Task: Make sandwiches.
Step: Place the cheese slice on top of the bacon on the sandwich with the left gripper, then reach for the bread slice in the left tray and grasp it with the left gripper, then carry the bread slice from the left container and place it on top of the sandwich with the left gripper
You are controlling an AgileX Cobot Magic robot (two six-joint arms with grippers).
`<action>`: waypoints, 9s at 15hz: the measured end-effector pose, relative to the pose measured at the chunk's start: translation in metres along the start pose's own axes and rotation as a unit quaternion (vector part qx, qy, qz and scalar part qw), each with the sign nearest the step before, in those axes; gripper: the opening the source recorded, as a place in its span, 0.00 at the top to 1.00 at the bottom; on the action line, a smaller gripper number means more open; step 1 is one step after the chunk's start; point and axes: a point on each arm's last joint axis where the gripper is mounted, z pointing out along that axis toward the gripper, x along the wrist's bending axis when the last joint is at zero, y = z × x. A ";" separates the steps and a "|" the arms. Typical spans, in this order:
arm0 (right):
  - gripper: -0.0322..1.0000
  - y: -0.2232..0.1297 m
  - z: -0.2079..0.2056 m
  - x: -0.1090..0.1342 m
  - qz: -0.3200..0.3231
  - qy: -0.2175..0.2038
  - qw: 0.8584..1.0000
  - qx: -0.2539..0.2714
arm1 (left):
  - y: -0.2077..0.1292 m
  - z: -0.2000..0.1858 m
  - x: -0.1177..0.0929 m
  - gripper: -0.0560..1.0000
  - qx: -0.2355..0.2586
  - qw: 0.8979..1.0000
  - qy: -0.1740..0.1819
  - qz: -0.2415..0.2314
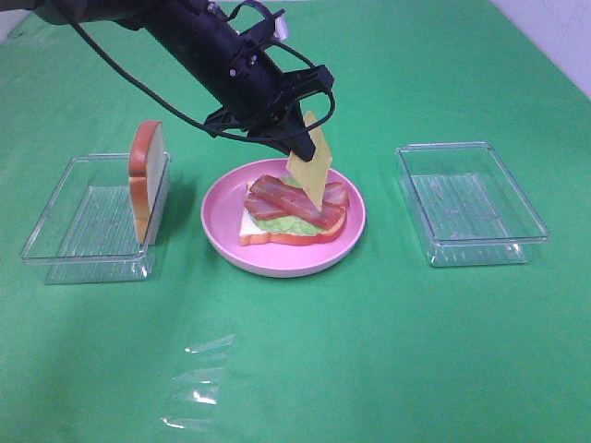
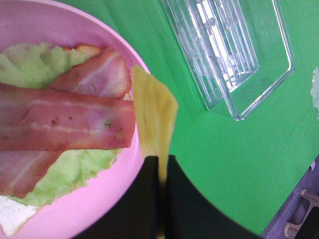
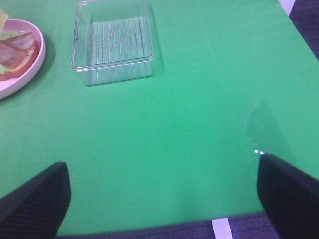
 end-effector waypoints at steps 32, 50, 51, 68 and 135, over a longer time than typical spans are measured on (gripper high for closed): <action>0.03 0.000 0.000 0.000 0.000 0.000 1.000 0.000 | 0.022 -0.017 0.003 0.26 0.027 0.992 0.118 0.036; 0.03 0.000 0.000 0.000 0.000 0.000 1.000 0.000 | -0.006 -0.147 -0.014 0.01 -0.057 0.963 0.262 0.004; 0.03 0.000 0.000 0.000 0.000 0.000 1.000 0.000 | -0.007 -0.149 -0.002 0.01 -0.052 0.964 0.259 -0.017; 0.03 0.000 0.000 0.000 0.000 0.000 1.000 0.000 | -0.008 -0.076 0.089 0.01 0.057 0.952 0.294 -0.070; 0.03 0.000 0.000 0.000 0.000 0.000 1.000 0.000 | -0.034 0.032 0.060 0.75 -0.078 0.991 -0.070 -0.086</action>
